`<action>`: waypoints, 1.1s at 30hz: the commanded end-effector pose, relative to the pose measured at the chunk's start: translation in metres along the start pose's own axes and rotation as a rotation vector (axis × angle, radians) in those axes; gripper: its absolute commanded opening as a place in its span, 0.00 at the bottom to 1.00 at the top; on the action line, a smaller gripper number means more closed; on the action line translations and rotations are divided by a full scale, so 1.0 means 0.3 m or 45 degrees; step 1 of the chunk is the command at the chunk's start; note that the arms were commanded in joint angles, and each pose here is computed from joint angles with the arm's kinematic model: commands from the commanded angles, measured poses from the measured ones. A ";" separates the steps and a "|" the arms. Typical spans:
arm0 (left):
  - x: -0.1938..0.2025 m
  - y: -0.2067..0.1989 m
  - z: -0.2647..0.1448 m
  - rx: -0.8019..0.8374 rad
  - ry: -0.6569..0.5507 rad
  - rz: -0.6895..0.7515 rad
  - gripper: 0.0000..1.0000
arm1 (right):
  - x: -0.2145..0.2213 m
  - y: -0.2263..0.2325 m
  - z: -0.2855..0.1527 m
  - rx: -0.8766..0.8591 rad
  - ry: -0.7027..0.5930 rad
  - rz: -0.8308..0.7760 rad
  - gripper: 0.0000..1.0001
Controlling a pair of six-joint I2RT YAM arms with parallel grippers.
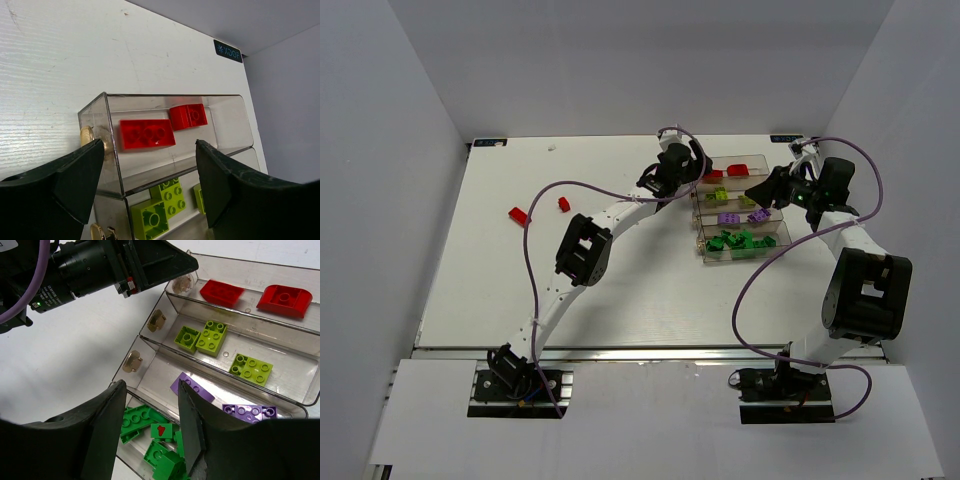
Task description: Sort the legos into containers by color
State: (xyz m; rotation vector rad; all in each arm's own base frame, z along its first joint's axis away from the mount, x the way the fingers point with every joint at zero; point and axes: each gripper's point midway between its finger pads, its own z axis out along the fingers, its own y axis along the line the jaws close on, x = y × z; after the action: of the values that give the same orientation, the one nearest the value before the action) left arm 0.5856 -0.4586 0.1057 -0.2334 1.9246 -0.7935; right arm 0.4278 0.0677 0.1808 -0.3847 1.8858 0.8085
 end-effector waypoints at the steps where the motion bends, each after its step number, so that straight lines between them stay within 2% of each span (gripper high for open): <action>1: -0.179 -0.179 -0.081 0.115 -0.099 -0.016 0.83 | -0.064 0.035 -0.023 -0.028 -0.052 -0.071 0.51; 4: -0.215 -0.203 -0.099 0.129 -0.121 -0.006 0.80 | -0.068 0.040 -0.027 -0.030 -0.052 -0.080 0.52; 8: -0.322 -0.239 -0.168 0.125 -0.172 0.073 0.63 | -0.073 0.063 -0.036 -0.077 -0.032 -0.152 0.52; 9: -0.357 -0.233 -0.188 0.119 -0.184 0.102 0.46 | -0.071 0.077 -0.040 -0.106 -0.026 -0.179 0.53; 11: -0.424 -0.216 -0.266 0.087 -0.179 0.132 0.26 | -0.063 0.120 -0.054 -0.201 -0.011 -0.283 0.52; 13: -0.484 -0.155 -0.325 0.041 -0.164 0.158 0.00 | -0.059 0.151 -0.060 -0.264 -0.015 -0.387 0.47; 14: -0.528 -0.098 -0.395 -0.008 -0.157 0.160 0.00 | -0.039 0.189 -0.064 -0.319 0.015 -0.383 0.41; 16: -0.534 -0.014 -0.470 -0.066 -0.092 0.170 0.00 | -0.028 0.211 -0.061 -0.355 0.035 -0.515 0.33; 17: -0.546 0.034 -0.510 -0.110 -0.074 0.165 0.00 | 0.000 0.231 -0.064 -0.376 0.071 -0.503 0.29; 18: -0.576 0.121 -0.586 -0.182 -0.063 0.153 0.00 | 0.010 0.252 -0.059 -0.400 0.081 -0.527 0.24; 19: -0.563 0.189 -0.633 -0.254 -0.019 0.141 0.00 | 0.018 0.262 -0.055 -0.408 0.089 -0.538 0.23; 20: -0.569 0.247 -0.675 -0.300 -0.004 0.120 0.08 | 0.032 0.281 -0.050 -0.426 0.098 -0.538 0.23; 22: -0.566 0.422 -0.805 -0.462 0.019 0.063 0.33 | 0.046 0.293 -0.041 -0.428 0.114 -0.532 0.34; 23: -0.581 0.508 -0.853 -0.547 0.010 0.043 0.62 | 0.057 0.309 -0.030 -0.436 0.129 -0.521 0.43; 24: -0.553 0.576 -0.909 -0.624 0.028 0.038 0.75 | 0.062 0.312 -0.023 -0.431 0.135 -0.521 0.46; 25: -0.519 0.642 -0.946 -0.707 0.084 0.033 0.84 | 0.072 0.308 -0.015 -0.409 0.153 -0.516 0.48; 27: -0.494 0.749 -0.981 -0.802 0.164 0.016 0.89 | 0.083 0.324 0.002 -0.415 0.171 -0.502 0.51; 28: -0.445 0.801 -0.983 -0.862 0.254 0.025 0.89 | 0.083 0.314 0.005 -0.395 0.178 -0.499 0.52; 33: -0.383 0.912 -0.930 -0.978 0.379 0.086 0.89 | 0.074 0.359 0.055 -0.414 0.213 -0.493 0.53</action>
State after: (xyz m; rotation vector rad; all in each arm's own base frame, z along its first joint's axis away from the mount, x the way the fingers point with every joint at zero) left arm 0.4587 -0.0759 0.1164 -0.5792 2.3382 -0.0845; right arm 0.3562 0.1536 0.1811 -1.0134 1.7566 0.8605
